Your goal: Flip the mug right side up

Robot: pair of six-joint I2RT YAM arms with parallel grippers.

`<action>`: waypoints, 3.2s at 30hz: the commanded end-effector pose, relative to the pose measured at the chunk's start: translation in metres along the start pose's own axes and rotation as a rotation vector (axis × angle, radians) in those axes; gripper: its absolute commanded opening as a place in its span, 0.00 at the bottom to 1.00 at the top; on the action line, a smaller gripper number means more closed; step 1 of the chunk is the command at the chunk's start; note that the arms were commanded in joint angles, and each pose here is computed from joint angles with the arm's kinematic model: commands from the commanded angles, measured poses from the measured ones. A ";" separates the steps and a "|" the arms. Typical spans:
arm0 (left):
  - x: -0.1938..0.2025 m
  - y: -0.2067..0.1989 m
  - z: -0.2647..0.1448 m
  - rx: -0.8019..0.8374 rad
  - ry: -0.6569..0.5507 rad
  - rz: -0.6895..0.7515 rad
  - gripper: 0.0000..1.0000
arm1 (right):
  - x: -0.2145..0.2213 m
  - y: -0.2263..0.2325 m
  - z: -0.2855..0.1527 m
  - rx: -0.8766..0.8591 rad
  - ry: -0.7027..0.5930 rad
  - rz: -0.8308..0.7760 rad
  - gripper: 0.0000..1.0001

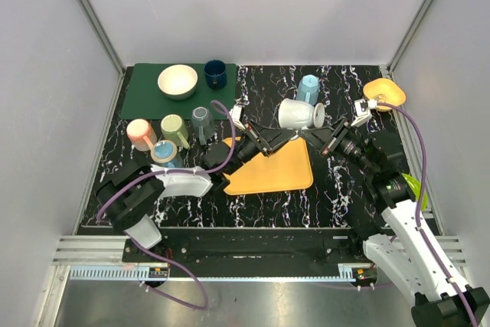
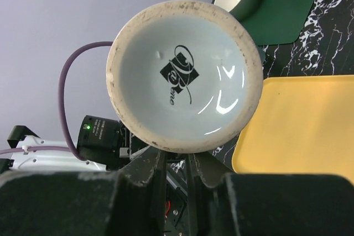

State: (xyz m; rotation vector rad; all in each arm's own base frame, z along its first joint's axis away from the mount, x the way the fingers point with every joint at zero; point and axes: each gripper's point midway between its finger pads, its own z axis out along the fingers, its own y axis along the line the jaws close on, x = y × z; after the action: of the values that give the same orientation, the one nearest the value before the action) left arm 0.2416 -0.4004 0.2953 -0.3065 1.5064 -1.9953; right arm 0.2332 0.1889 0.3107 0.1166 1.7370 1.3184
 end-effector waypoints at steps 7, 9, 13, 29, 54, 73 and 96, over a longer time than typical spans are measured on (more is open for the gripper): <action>-0.013 -0.081 0.001 0.314 0.008 0.045 0.00 | 0.011 0.041 -0.010 -0.177 0.079 -0.062 0.00; -0.011 -0.090 -0.004 0.359 0.045 0.059 0.00 | 0.013 0.045 -0.012 -0.205 0.090 -0.069 0.00; -0.012 -0.096 -0.012 0.371 0.053 0.087 0.00 | 0.016 0.049 -0.015 -0.222 0.104 -0.069 0.00; -0.026 -0.080 -0.041 0.109 -0.001 0.419 0.00 | 0.010 0.056 -0.015 -0.207 0.117 -0.094 0.56; -0.062 0.061 -0.052 -0.665 0.040 0.937 0.00 | 0.009 -0.034 -0.052 0.312 0.057 -0.237 0.53; -0.042 0.153 0.019 -0.737 0.160 1.156 0.00 | 0.008 -0.048 -0.066 0.393 0.021 -0.277 0.53; -0.034 0.194 0.024 -0.801 0.230 1.178 0.43 | 0.010 -0.058 -0.066 0.419 0.028 -0.311 0.53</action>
State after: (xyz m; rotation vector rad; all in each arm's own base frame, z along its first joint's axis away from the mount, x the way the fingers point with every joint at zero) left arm 0.3398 -0.4295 0.0890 0.5165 1.9986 -0.4518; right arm 0.2038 0.1245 0.2561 0.0724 1.9574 0.7491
